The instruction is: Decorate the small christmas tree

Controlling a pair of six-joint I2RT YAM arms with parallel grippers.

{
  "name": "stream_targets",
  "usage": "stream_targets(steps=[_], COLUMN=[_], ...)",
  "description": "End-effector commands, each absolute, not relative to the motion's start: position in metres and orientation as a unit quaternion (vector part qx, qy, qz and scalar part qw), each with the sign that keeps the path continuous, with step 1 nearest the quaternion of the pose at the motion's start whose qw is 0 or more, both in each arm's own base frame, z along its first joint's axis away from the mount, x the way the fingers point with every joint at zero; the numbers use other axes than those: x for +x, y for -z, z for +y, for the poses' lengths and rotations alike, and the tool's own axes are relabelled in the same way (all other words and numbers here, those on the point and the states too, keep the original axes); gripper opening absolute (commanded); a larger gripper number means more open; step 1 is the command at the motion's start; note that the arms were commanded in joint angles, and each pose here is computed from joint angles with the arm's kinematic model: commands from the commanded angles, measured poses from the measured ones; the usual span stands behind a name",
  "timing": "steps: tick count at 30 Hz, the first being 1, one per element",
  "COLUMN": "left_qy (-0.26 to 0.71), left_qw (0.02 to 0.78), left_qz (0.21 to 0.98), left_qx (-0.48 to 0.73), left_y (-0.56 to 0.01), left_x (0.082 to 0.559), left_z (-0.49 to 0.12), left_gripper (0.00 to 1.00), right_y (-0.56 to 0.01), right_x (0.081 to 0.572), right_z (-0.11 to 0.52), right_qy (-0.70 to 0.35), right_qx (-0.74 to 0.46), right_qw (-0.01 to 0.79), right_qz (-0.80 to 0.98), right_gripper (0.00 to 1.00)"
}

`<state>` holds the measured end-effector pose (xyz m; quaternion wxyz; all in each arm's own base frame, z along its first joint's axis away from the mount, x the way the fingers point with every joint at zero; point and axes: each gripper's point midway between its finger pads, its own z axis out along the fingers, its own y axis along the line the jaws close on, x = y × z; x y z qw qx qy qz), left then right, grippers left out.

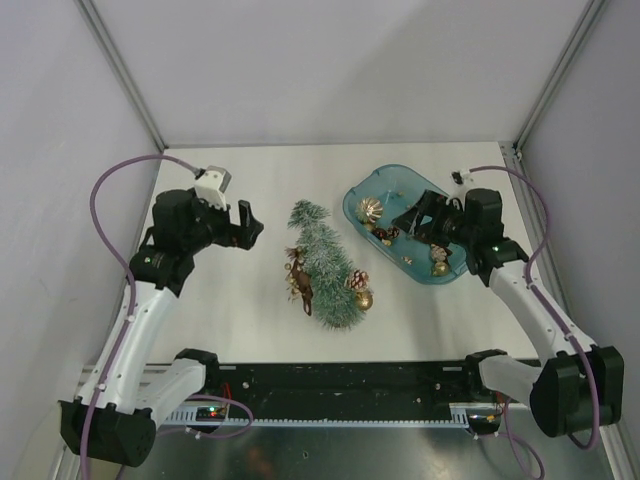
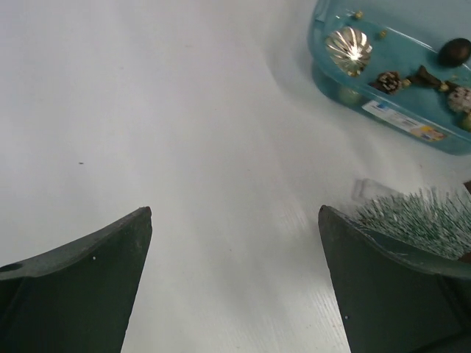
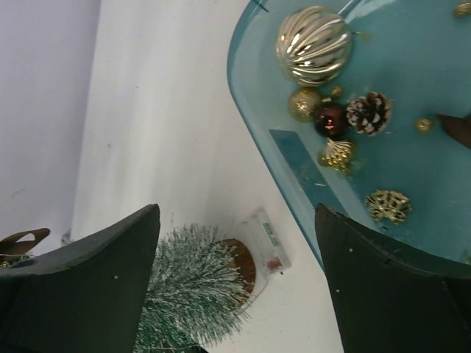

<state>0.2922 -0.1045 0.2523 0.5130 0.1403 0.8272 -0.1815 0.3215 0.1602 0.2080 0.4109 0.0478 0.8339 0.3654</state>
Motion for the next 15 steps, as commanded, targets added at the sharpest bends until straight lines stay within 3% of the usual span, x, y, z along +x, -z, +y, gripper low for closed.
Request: stream_targets(steps=[1,15], left_qy=[0.12,0.049], left_qw=[0.555,0.569], left_qz=[0.818,0.819], left_qx=[0.091,0.066], left_y=[-0.287,-0.285], left_x=[0.301,0.288], left_z=[-0.077,-0.047], left_gripper=[1.0,1.0], right_y=[-0.224,-0.24], right_x=[0.319,0.293], right_z=[0.141,0.143], right_qy=[-0.318,-0.329], right_qx=[0.056,0.04], right_qw=[0.449,0.452], right_qz=[0.833,0.828], right_gripper=[0.95,0.99])
